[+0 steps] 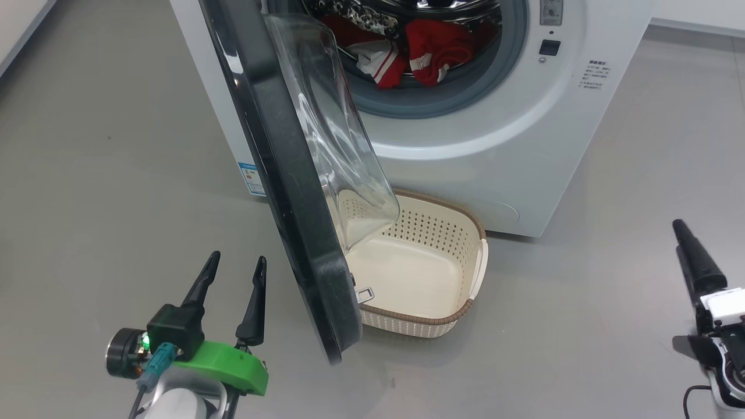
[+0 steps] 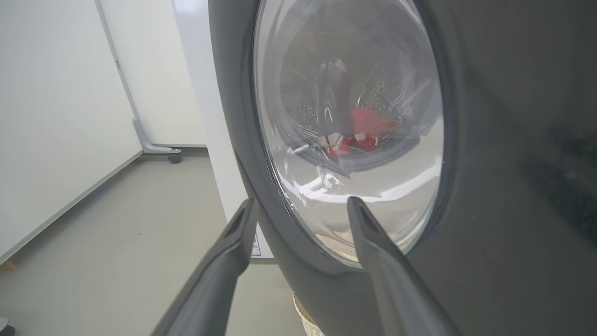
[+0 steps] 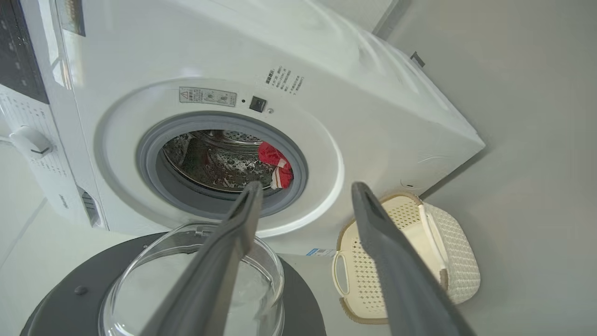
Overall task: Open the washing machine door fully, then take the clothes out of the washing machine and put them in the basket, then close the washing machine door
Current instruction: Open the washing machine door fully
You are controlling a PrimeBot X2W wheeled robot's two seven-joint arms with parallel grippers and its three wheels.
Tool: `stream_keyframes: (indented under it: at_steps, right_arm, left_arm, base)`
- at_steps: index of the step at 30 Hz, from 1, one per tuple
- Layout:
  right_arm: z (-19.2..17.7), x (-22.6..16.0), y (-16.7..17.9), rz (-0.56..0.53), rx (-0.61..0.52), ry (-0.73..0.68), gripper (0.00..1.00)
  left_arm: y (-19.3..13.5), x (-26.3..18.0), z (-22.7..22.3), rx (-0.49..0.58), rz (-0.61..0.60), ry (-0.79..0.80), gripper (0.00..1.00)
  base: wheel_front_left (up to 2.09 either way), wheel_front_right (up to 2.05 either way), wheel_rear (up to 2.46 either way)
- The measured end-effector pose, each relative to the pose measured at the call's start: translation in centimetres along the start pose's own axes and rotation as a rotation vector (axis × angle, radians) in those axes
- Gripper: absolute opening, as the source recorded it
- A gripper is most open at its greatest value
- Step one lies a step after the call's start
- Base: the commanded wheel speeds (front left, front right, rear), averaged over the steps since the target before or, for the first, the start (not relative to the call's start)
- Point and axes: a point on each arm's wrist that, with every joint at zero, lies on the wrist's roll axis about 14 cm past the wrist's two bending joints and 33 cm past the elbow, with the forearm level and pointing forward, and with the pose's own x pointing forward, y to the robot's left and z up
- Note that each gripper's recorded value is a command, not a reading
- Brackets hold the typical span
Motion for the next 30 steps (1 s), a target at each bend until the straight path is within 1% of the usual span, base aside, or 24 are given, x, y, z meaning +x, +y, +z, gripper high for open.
stream_keyframes:
  at_steps: [5,9,15,17,21,26,30]
  right_arm:
    - [2.6,-0.1,1.5,0.026,-0.189,-0.123,1.0]
    - [4.2,-0.8,1.9,0.022,-0.451,-0.17,1.0]
    - [5.5,-1.5,3.2,0.059,-0.734,-0.261,1.0]
    - [6.1,-1.7,3.7,0.071,-0.806,-0.302,1.0]
    - [7.0,-2.3,3.7,0.041,-0.943,-0.368,1.0]
    - [6.1,-2.8,2.5,-0.017,-1.083,-0.331,1.0]
    - [4.7,-3.5,1.4,-0.05,-1.15,-0.288,1.0]
  left_arm:
    - [0.1,0.1,-0.1,0.001,0.001,0.002,1.0]
    - [0.1,0.1,-0.1,0.002,0.002,0.004,1.0]
    - [0.0,0.1,-0.3,0.001,0.0,0.008,1.0]
    - [0.0,0.2,-0.3,0.001,-0.002,0.009,1.0]
    - [-0.1,0.2,-0.4,0.0,-0.007,0.011,1.0]
    - [-0.2,0.1,-0.4,0.0,-0.009,0.014,1.0]
    - [-0.2,-0.1,-0.3,-0.001,-0.008,0.008,1.0]
  base:
    - [0.0,0.0,0.0]
    - [0.0,0.0,0.0]
    - [0.0,0.0,0.0]
    - [0.0,0.0,0.0]
    - [0.0,0.0,0.0]
    - [0.0,0.0,0.0]
    - [0.0,0.0,0.0]
